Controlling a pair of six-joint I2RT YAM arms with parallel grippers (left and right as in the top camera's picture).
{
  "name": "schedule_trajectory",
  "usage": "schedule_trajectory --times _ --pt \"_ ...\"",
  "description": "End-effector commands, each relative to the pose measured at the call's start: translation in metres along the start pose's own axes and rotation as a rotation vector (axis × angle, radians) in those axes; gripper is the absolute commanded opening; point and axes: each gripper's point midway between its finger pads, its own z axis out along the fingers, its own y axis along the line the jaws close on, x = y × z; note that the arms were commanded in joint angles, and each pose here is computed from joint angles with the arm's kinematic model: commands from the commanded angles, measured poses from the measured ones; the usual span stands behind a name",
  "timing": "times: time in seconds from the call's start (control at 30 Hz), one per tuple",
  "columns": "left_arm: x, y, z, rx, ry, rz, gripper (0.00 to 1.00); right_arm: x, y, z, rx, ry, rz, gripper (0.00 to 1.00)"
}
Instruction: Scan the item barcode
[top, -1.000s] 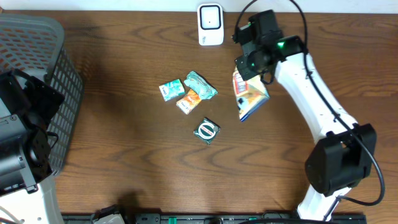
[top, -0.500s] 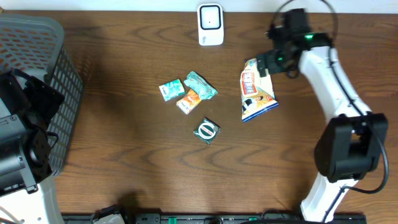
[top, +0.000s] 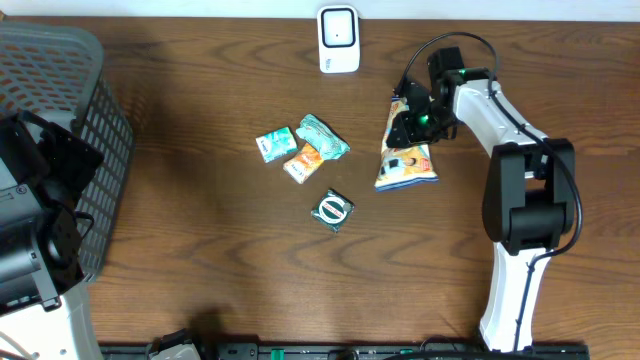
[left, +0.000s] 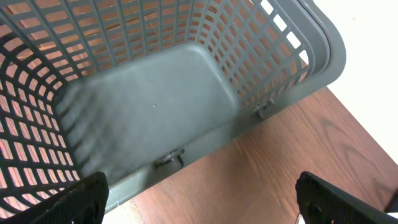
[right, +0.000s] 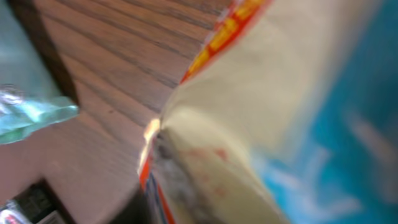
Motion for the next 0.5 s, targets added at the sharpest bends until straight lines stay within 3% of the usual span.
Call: schedule_trajectory --times 0.0,0.13,0.3,0.47 --pt "-0.001 0.002 0.000 -0.009 -0.002 -0.010 0.95 -0.004 0.004 -0.007 0.003 -0.022 -0.015 0.01" --pt "-0.001 0.002 0.000 -0.009 -0.002 -0.010 0.95 -0.021 -0.011 -0.051 0.200 -0.115 0.037 0.01" --pt "-0.001 0.002 0.000 -0.009 -0.002 -0.010 0.95 -0.027 -0.039 -0.141 0.764 -0.263 0.124 0.01" --pt "-0.001 0.002 0.000 -0.009 -0.002 -0.010 0.95 -0.018 -0.043 -0.146 1.028 -0.232 0.099 0.01"
